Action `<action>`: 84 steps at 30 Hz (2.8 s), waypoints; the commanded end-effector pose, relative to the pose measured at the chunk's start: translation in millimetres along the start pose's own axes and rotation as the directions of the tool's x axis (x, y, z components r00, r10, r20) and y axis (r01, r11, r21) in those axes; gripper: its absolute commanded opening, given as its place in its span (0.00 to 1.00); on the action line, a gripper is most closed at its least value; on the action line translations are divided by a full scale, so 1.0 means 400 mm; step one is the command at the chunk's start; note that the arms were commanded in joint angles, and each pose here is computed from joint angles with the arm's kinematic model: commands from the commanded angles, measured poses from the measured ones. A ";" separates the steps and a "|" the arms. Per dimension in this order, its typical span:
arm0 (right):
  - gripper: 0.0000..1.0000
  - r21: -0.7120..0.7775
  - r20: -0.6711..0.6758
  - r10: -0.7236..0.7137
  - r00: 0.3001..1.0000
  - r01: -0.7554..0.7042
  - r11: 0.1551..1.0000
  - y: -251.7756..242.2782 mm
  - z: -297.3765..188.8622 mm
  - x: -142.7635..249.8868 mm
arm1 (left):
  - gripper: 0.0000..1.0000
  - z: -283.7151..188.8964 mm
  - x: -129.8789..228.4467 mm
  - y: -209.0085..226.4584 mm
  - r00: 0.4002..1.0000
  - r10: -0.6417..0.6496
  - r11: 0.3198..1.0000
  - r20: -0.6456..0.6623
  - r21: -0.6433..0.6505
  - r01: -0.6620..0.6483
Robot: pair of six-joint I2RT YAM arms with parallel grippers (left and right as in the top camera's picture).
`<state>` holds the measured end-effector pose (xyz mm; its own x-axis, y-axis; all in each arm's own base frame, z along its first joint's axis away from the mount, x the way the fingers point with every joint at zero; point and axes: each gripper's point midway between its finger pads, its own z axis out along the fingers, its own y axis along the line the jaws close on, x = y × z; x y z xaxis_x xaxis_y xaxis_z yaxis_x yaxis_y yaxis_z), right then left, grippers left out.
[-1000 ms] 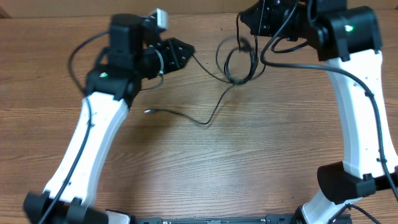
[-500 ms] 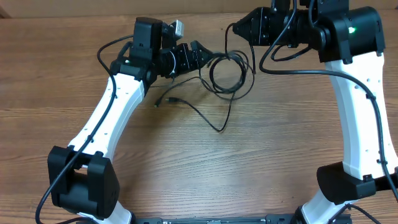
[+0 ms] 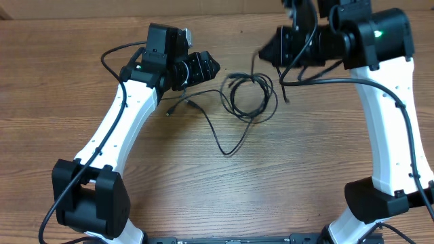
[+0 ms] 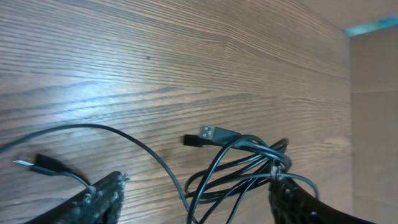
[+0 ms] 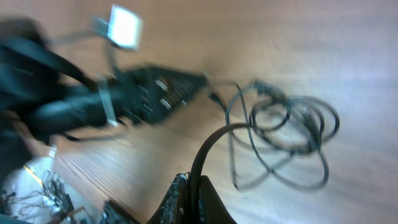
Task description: Untangle cables
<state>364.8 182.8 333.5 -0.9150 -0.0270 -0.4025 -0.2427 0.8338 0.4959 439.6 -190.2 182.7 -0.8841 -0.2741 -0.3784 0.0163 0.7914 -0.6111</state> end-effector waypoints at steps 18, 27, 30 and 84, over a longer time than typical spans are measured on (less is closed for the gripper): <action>0.50 0.326 -0.370 0.300 0.880 -0.179 0.928 -0.261 0.357 0.337 | 0.91 -0.012 -0.029 0.024 0.998 0.021 0.997 0.054 -0.073 -0.017; 0.64 0.486 -0.171 0.033 0.985 0.055 0.872 -0.477 0.385 0.197 | 0.95 -0.012 -0.022 0.030 0.999 0.016 0.997 0.044 -0.082 -0.012; 0.64 0.484 -0.197 0.009 0.980 0.089 0.871 -0.503 0.412 0.228 | 0.96 -0.012 -0.023 0.032 0.999 0.016 0.996 0.047 -0.087 -0.012; 0.04 -0.441 -0.193 0.003 0.981 -0.089 0.893 0.027 0.210 0.094 | 0.81 -0.002 0.129 -0.101 0.914 0.380 0.914 -0.141 0.206 -0.348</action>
<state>362.2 224.8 223.3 -0.9760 -0.1047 -0.1908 -0.2134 0.6318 0.7452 386.4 -237.1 186.1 -0.8865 0.1228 -0.4461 0.4048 0.6728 -0.6192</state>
